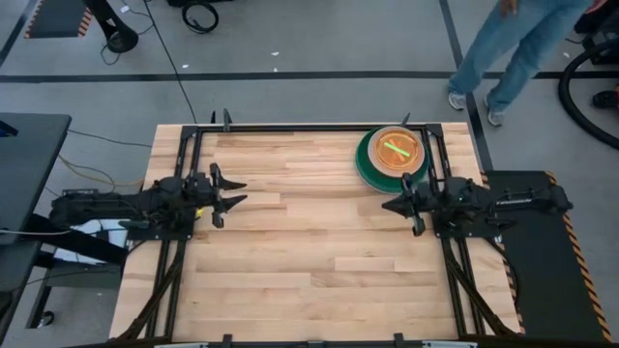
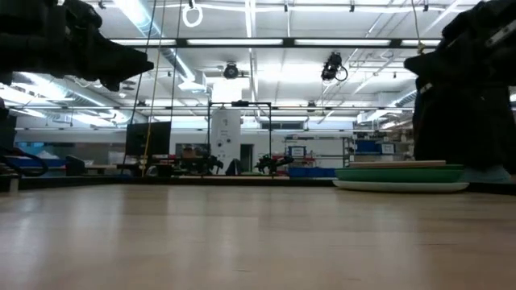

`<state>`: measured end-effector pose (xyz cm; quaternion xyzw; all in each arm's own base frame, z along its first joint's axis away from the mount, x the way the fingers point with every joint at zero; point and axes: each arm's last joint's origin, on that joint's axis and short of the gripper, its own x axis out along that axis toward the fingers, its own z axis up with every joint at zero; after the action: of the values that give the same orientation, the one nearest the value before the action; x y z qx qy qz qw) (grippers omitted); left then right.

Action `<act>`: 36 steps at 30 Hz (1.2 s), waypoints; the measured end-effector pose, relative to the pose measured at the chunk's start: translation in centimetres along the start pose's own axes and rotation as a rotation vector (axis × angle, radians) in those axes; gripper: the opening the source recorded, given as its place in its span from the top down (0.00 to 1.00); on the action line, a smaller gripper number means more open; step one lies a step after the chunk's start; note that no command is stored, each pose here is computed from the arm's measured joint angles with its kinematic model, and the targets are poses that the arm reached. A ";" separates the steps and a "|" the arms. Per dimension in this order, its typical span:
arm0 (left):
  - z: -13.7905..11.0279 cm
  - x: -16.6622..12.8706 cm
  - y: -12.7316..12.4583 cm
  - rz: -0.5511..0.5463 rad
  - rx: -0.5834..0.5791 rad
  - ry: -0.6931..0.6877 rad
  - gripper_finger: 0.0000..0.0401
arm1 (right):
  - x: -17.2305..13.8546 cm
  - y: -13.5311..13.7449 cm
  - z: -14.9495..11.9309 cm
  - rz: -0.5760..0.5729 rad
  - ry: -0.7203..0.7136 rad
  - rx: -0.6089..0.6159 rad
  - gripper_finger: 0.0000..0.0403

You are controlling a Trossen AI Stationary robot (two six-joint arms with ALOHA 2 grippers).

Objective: Stack plastic plates
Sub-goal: Return to Home Position

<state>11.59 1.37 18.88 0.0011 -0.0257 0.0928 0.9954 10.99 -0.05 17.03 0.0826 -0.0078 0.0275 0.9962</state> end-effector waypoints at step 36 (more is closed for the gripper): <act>-1.7 -2.1 -0.9 -0.183 0.050 -0.010 0.60 | -1.5 4.1 -0.7 0.090 0.005 0.003 0.95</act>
<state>9.74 0.13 17.08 0.0289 -0.0279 0.0019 0.9992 9.29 4.02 16.94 0.0835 -0.0089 0.0725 0.9938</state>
